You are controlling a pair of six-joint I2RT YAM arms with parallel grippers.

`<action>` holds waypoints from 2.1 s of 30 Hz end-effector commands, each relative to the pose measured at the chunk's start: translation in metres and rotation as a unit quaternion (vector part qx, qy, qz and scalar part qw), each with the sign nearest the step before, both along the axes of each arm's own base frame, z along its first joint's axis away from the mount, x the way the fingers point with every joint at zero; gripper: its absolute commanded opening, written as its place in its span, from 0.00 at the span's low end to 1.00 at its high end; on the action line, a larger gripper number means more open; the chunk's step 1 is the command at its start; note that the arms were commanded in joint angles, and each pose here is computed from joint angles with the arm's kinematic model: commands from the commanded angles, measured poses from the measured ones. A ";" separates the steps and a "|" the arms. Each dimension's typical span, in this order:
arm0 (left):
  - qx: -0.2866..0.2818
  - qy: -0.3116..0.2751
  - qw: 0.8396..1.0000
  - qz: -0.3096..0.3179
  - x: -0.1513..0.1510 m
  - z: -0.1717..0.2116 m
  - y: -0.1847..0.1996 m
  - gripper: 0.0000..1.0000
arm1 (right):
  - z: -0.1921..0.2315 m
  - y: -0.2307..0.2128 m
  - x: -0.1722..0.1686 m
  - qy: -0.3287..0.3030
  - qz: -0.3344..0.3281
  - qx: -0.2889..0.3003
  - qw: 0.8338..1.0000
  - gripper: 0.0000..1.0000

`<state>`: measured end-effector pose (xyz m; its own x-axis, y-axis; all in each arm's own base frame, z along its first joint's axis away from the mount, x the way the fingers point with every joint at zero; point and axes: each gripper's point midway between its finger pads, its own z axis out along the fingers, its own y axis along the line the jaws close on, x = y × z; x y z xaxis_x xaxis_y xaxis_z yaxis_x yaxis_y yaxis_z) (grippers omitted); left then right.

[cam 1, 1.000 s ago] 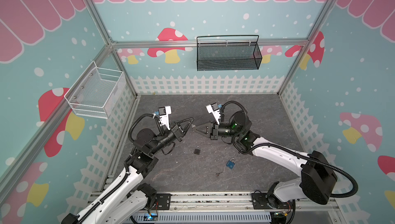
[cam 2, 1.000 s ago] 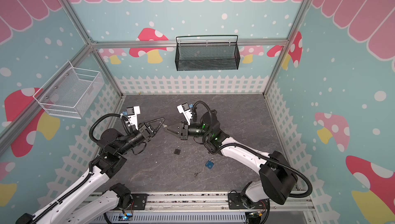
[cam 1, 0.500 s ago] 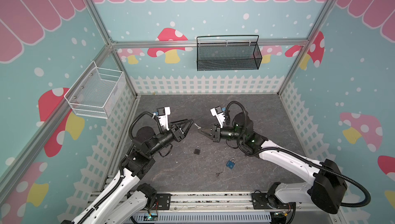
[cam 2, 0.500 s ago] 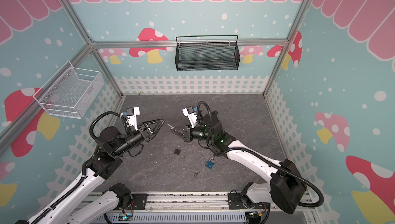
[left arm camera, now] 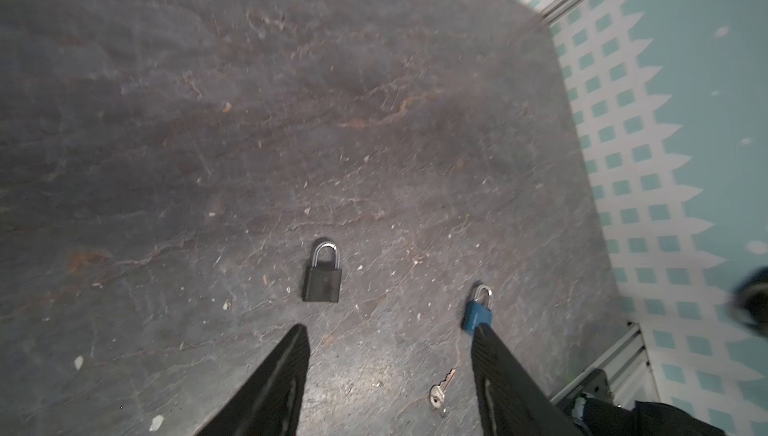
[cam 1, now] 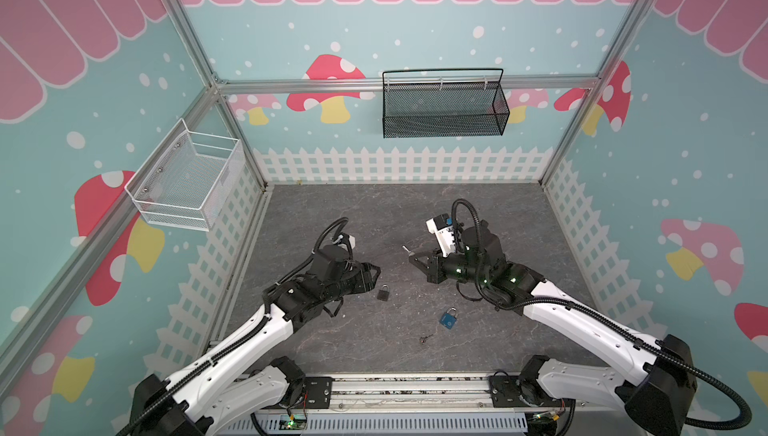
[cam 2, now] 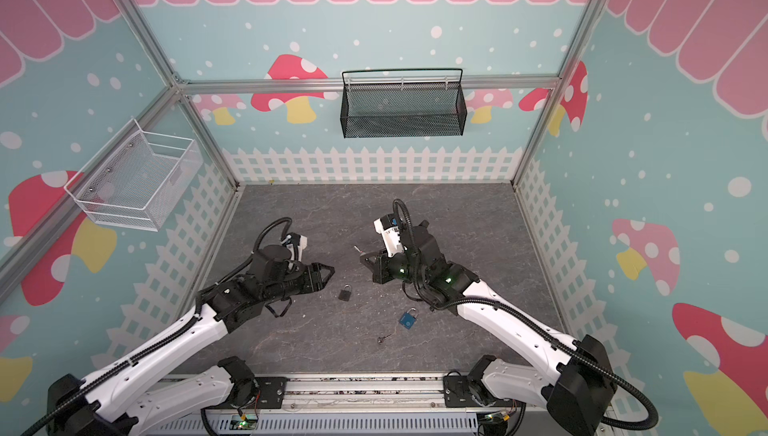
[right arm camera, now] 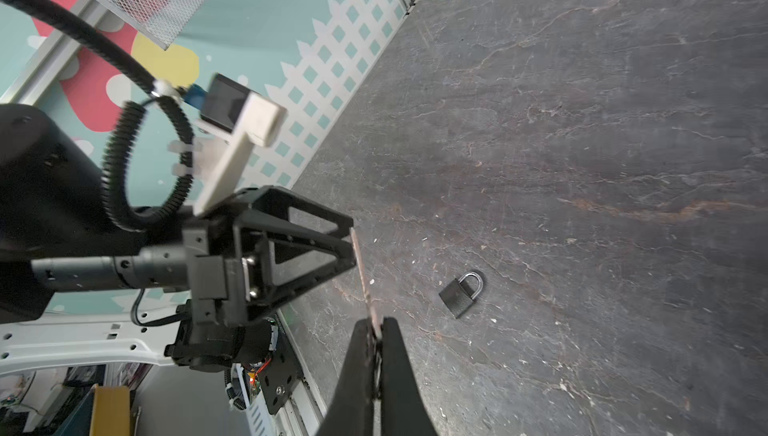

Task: Unlock with the key
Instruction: 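Lower the left gripper over the black padlock while the right gripper draws back, then close the left gripper on the black padlock body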

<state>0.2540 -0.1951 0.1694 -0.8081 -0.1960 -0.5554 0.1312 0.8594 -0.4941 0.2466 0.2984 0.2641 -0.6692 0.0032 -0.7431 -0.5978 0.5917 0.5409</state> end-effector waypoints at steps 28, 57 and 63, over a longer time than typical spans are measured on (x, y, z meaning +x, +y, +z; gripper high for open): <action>0.269 0.195 0.943 -0.032 0.012 -0.151 -0.029 0.58 | 0.080 -0.006 0.012 -0.086 -0.010 0.044 0.995 0.00; 0.303 0.191 0.933 0.027 0.015 -0.151 -0.020 0.18 | 0.075 -0.016 -0.005 -0.073 0.015 0.043 0.996 0.00; 0.208 0.154 0.959 0.117 0.033 -0.105 -0.024 0.04 | 0.038 -0.028 -0.015 -0.032 0.010 -0.002 0.999 0.00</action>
<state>0.2743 -0.2237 0.0303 -0.9593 -0.0492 -0.2781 -0.0525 0.9986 0.0043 0.2365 0.2790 0.3314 -0.5744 0.0393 -0.8177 -0.6769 0.5388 0.5014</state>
